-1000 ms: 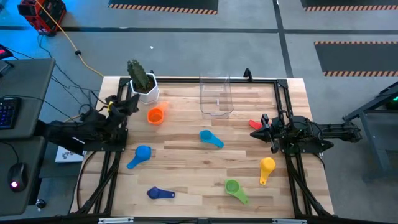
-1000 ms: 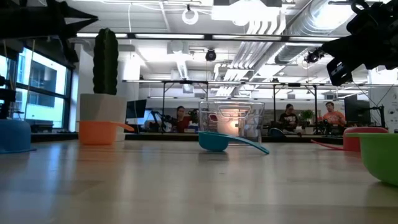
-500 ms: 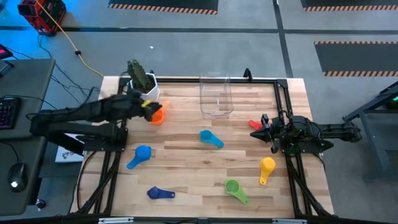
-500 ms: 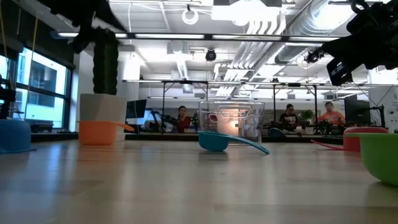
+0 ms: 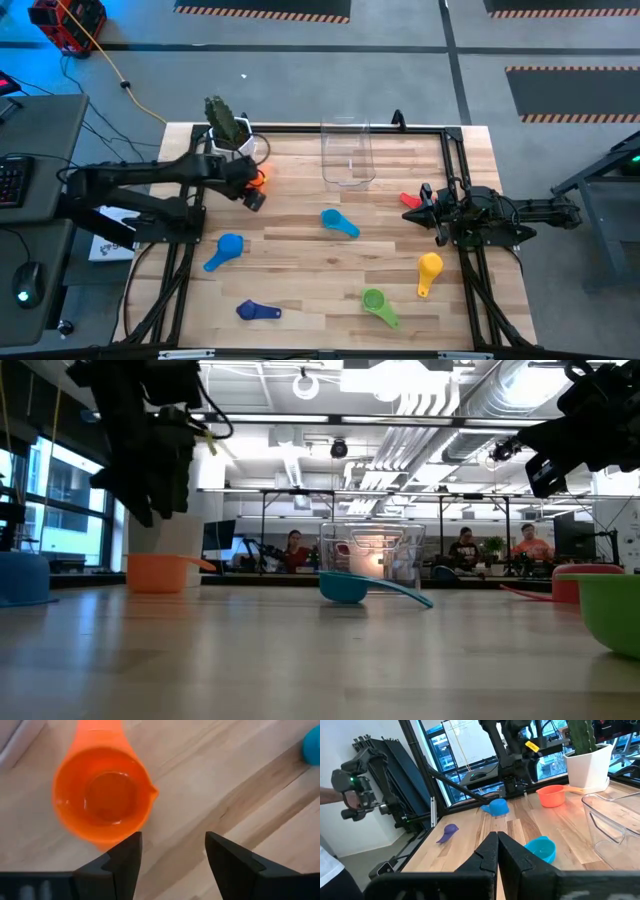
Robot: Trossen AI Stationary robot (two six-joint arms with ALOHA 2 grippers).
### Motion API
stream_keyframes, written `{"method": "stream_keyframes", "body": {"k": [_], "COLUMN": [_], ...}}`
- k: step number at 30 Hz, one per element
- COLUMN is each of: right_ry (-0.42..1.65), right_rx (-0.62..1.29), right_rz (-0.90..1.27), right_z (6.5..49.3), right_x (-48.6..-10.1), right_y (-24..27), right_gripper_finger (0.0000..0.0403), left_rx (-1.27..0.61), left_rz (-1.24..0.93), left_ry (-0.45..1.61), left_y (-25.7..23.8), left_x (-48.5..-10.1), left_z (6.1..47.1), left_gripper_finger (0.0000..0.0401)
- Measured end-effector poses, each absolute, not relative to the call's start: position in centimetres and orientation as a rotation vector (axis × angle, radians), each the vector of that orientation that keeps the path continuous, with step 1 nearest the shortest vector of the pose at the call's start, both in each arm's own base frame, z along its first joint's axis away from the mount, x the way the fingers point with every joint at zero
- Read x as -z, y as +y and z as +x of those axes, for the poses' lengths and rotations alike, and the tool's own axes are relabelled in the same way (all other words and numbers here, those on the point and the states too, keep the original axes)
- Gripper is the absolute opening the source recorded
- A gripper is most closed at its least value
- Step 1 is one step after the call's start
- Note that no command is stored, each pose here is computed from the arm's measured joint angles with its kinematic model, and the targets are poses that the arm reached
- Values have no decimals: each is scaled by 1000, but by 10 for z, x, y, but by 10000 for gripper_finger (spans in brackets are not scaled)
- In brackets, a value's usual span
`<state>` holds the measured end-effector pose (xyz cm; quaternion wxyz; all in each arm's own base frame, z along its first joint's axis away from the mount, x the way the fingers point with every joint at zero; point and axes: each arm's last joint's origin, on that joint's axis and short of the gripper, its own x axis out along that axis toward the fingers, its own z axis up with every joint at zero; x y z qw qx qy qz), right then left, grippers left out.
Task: Nest measuring cups in basket
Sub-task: Prepare the orange measuring cup
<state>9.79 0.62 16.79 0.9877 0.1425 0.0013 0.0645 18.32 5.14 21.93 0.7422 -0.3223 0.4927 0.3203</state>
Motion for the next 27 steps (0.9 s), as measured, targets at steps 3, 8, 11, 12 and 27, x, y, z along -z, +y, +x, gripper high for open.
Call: {"method": "stream_keyframes", "body": {"k": [3,8,11,12,27], "right_ry": [3,3,3,3,3], "right_rx": [-130,-129,-130,-129,-129], "right_rz": [286,286,286,286,286], "right_z": [98,98,98,98,98], "right_x": [-168,-168,-168,-168,-168], "right_y": [6,6,6,6,6], "right_gripper_finger": [0,0,0,0,0], "left_rx": [-683,-686,-747,-754,-621], "left_rz": [-665,-606,-541,-520,-494], "left_ry": [1173,1260,1283,1291,1474], "left_y": [55,62,65,66,63], "left_x": [-207,-191,-184,-183,-150], "left_z": [189,198,200,201,215], "left_gripper_finger": [205,204,204,204,150]}}
